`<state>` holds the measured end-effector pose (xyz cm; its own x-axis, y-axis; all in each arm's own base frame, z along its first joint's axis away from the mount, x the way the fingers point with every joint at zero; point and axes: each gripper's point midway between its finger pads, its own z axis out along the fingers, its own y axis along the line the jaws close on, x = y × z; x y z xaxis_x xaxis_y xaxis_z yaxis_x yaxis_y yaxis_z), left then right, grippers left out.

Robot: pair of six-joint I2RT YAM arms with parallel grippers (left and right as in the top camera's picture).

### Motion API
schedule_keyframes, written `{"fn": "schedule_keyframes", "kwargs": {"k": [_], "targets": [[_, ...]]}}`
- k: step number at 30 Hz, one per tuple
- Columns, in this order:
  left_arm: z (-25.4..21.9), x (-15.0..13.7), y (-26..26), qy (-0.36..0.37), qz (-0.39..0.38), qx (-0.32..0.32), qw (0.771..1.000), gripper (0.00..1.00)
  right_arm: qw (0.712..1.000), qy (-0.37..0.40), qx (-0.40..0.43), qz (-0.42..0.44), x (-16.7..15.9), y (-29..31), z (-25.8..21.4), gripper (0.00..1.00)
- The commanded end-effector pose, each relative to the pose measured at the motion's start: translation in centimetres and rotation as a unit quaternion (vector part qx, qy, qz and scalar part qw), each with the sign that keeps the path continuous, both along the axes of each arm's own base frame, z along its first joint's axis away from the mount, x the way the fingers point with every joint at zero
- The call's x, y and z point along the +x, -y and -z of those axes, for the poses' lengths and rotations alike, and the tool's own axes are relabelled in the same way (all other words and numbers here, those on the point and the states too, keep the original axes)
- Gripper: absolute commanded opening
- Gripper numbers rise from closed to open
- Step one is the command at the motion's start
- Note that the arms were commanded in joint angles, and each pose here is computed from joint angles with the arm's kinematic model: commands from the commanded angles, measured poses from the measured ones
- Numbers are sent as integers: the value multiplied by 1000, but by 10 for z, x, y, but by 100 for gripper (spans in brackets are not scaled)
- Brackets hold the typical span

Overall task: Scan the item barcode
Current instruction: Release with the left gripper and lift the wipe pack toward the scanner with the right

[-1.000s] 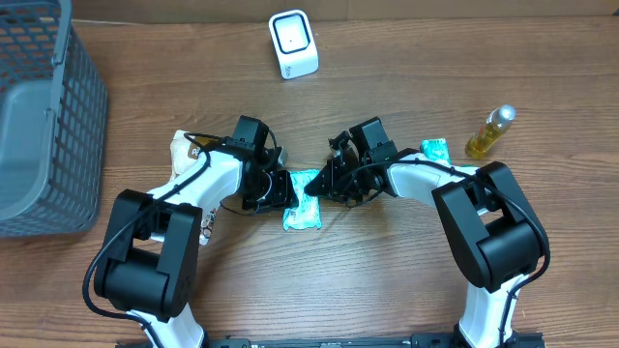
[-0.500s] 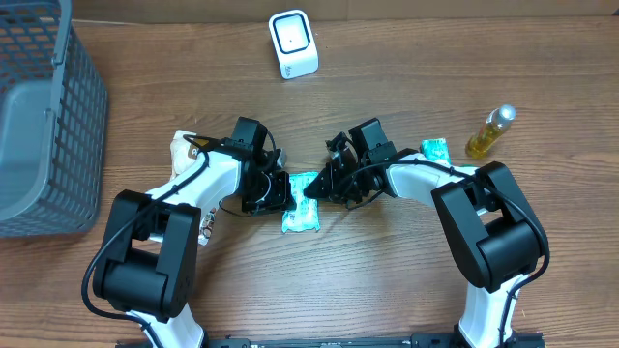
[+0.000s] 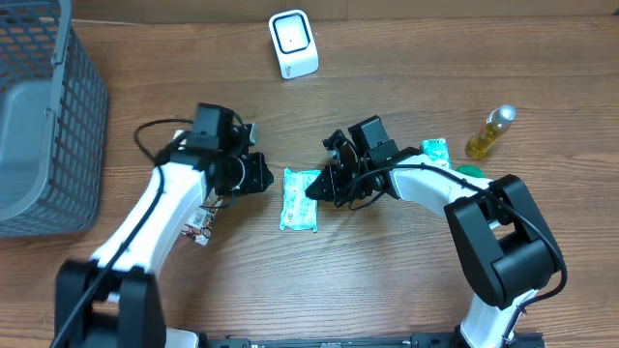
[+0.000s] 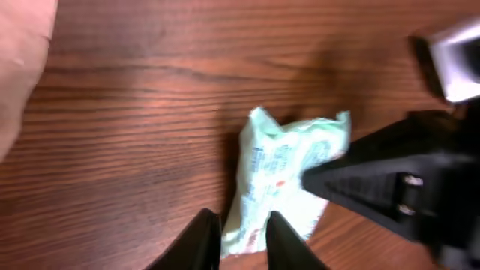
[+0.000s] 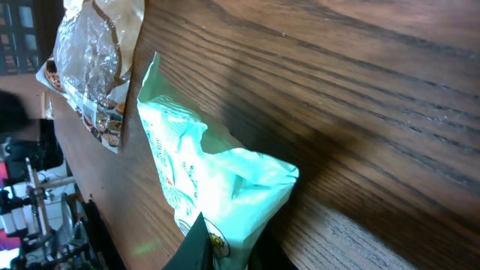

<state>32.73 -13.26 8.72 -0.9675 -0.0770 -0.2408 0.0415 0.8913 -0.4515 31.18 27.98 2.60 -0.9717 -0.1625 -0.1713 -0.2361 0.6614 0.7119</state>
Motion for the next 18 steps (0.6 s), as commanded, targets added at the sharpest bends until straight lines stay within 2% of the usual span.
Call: {"fn": "schedule_keyframes", "kwargs": {"k": [1,7,8,10,14,18], "targets": [[-5,-4,-2,3,6,10,1000,30,1000,23,7,-8,1,1,-10,8],[16,-15,-26,-33,-8,80,996,33,999,31,9,-7,5,0,-15,4],[19,-15,-32,-36,-16,97,995,44,999,35,8,-6,7,0,-18,4],[22,-15,-46,-40,-39,131,990,100,999,42,4,-4,9,0,-24,4],[24,-9,-74,-34,-96,191,976,100,997,72,-33,-11,16,7,-38,4],[20,9,-100,-7,-141,209,968,100,991,110,-53,-49,15,9,-55,4]]}}
